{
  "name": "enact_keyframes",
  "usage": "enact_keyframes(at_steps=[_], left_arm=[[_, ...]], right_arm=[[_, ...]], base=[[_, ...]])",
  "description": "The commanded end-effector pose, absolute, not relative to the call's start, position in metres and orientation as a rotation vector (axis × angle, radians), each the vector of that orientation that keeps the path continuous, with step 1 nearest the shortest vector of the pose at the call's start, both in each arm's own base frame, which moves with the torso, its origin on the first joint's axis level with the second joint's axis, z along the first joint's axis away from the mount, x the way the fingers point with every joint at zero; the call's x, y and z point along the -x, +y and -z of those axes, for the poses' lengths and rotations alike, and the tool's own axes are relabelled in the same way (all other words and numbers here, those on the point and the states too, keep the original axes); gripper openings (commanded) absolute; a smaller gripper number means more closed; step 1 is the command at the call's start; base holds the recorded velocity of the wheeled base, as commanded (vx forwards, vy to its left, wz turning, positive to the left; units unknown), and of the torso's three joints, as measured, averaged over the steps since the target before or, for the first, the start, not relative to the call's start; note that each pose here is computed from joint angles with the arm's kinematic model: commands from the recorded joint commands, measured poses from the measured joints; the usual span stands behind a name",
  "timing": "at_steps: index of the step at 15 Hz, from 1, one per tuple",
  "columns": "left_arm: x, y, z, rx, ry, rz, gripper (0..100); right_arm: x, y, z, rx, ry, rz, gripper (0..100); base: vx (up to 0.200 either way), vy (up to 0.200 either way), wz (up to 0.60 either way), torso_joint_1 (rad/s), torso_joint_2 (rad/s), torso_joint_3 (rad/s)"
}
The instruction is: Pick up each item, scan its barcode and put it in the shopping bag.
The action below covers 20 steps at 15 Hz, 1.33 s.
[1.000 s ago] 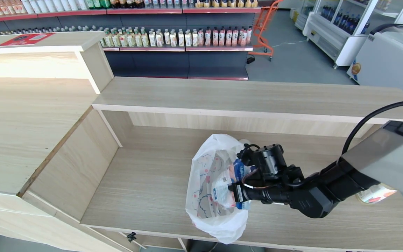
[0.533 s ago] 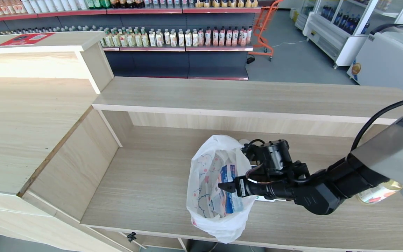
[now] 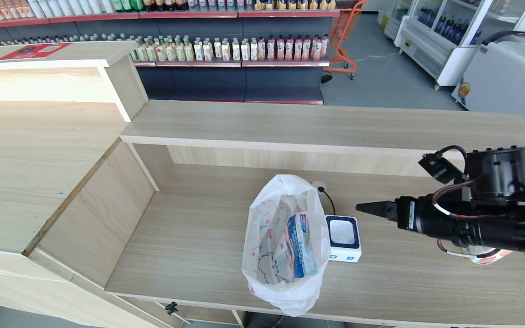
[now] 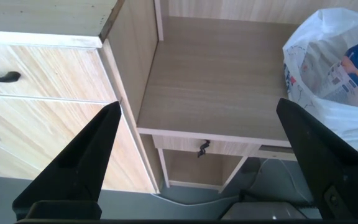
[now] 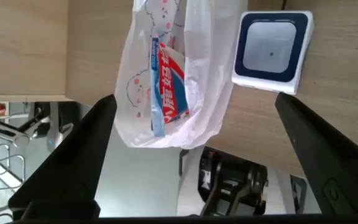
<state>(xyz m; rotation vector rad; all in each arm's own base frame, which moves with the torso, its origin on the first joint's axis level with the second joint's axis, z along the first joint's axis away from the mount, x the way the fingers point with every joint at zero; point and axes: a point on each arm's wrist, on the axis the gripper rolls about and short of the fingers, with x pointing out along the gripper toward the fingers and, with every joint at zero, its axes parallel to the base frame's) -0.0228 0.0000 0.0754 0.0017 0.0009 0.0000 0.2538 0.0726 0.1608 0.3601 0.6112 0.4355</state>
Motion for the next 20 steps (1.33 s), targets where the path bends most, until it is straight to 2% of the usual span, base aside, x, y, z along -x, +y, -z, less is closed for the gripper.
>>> enact_keyframes(at_steps=[1,5,11,13,20], left_arm=[[0.023,0.000,-0.076,-0.002,0.002,0.000,100],[0.023,0.000,-0.075,-0.003,0.003,0.000,100],[0.023,0.000,-0.076,-0.003,0.002,0.000,100],[0.023,0.000,-0.076,0.000,0.002,0.000,100],[0.023,0.000,-0.075,0.000,0.003,0.000,100]], right_arm=[[-0.229,0.043,-0.178,-0.396,0.541,-0.380,100],[-0.229,0.035,-0.175,-0.405,0.544,-0.345,100],[-0.223,0.035,-0.165,-0.405,0.579,-0.333,100],[-0.222,0.035,-0.167,-0.403,0.573,-0.336,100],[-0.223,0.024,-0.166,-0.412,0.564,-0.285,100]], base=[[0.000,0.000,0.00,0.000,0.00,0.000],[0.000,0.000,0.00,0.000,0.00,0.000],[-0.200,0.000,0.00,0.002,0.00,0.003],[0.000,0.000,0.00,0.000,0.00,0.000],[0.000,-0.200,0.00,-0.002,0.00,0.001]])
